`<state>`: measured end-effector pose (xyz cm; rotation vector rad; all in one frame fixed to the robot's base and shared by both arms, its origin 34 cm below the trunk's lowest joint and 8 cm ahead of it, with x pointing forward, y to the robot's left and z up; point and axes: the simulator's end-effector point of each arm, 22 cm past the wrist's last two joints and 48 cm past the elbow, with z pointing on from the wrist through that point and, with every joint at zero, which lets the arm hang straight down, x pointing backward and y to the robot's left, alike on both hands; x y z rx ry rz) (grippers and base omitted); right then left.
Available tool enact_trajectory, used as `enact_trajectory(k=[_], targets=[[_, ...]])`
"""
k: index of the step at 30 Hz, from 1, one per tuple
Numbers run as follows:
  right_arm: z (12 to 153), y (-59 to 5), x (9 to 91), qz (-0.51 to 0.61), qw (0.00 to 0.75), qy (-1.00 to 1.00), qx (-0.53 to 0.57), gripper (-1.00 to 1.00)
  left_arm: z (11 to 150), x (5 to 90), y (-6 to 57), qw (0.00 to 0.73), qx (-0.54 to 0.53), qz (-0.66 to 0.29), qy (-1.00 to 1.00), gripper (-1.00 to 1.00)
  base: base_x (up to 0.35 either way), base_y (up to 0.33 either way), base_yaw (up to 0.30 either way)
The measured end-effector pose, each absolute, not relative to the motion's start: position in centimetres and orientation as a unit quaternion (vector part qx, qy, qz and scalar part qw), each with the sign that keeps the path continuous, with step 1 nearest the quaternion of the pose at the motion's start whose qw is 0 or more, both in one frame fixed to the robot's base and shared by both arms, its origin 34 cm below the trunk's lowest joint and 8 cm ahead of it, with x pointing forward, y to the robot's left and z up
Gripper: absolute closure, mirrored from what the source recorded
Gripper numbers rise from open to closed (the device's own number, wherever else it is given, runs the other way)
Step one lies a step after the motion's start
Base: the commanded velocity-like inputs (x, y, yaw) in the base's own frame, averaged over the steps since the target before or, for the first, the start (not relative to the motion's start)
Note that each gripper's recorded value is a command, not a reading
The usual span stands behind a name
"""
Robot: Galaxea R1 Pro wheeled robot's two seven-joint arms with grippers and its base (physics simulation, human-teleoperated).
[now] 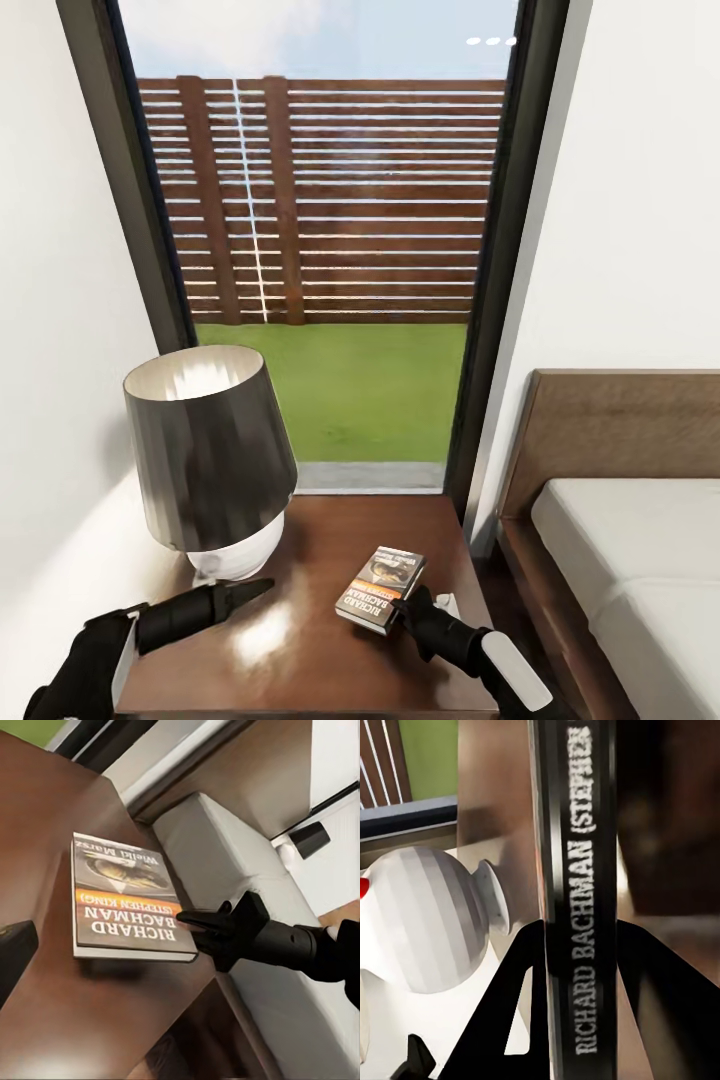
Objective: In the bedroom, move the book from the bed onto either nightstand, and place the two sandals side by side next to the bed.
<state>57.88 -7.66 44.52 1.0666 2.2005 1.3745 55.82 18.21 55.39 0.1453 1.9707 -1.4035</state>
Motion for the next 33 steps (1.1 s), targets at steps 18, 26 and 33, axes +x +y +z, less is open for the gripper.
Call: enact_trajectory(k=[18, 26, 33], targets=[[43.8, -7.6, 57.9, 0.494, 0.167, 0.763, 0.382, 1.00, 54.2, 55.1, 15.7, 0.335, 0.080, -0.549, 0.762, -1.00, 0.000, 0.000, 0.000], [43.8, -7.6, 57.9, 0.494, 0.167, 0.763, 0.382, 1.00, 54.2, 55.1, 15.7, 0.335, 0.080, -0.549, 0.762, -1.00, 0.000, 0.000, 0.000], [43.8, -7.6, 57.9, 0.494, 0.167, 0.763, 0.382, 1.00, 54.2, 55.2, 15.7, 0.336, 0.080, -0.549, 0.762, -1.00, 0.000, 0.000, 0.000]])
